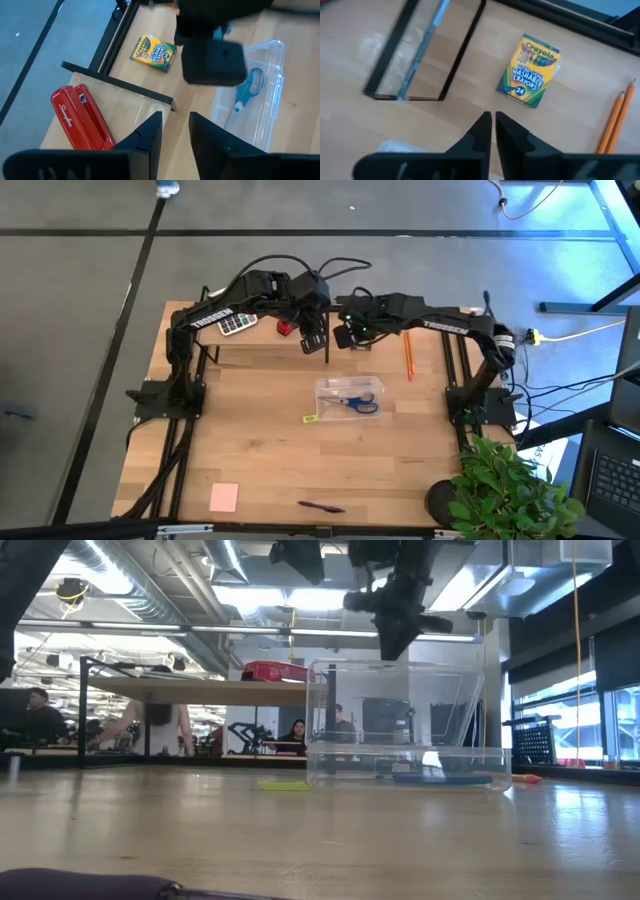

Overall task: Pack school essentials
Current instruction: Put the yellow crayon box into the supply box

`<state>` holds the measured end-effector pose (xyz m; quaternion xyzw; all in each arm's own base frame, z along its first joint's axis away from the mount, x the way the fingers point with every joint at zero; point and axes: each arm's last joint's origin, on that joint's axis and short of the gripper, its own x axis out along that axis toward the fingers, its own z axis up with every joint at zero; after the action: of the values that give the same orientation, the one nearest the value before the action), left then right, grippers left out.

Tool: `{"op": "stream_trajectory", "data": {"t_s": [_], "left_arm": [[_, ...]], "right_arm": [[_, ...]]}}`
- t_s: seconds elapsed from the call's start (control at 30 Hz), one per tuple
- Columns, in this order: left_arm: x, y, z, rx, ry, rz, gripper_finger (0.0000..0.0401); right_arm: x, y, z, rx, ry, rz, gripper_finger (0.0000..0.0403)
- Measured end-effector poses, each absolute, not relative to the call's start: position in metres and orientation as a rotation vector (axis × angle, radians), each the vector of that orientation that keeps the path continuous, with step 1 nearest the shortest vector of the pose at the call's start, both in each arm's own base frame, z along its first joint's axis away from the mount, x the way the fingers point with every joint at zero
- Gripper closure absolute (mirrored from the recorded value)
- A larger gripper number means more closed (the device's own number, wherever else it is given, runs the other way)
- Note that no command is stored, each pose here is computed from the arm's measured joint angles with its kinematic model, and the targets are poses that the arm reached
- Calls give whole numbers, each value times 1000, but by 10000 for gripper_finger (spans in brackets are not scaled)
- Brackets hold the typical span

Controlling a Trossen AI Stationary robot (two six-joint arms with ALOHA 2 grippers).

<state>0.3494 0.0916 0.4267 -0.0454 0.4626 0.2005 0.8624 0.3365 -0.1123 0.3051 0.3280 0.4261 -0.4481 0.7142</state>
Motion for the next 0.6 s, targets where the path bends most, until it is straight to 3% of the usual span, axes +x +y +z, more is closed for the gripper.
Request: {"op": "stream_trajectory", "data": {"t_s": [0.13, 0.47, 0.6], "left_arm": [[349, 92, 427, -95, 970, 420, 312], [349, 92, 427, -95, 970, 421, 312], [349, 92, 427, -95, 970, 420, 312]], "right_arm": [[340, -116, 296, 764, 952, -1045, 319], [327, -133, 300, 715, 983, -1076, 129], [325, -140, 300, 713, 988, -1079, 77]]}}
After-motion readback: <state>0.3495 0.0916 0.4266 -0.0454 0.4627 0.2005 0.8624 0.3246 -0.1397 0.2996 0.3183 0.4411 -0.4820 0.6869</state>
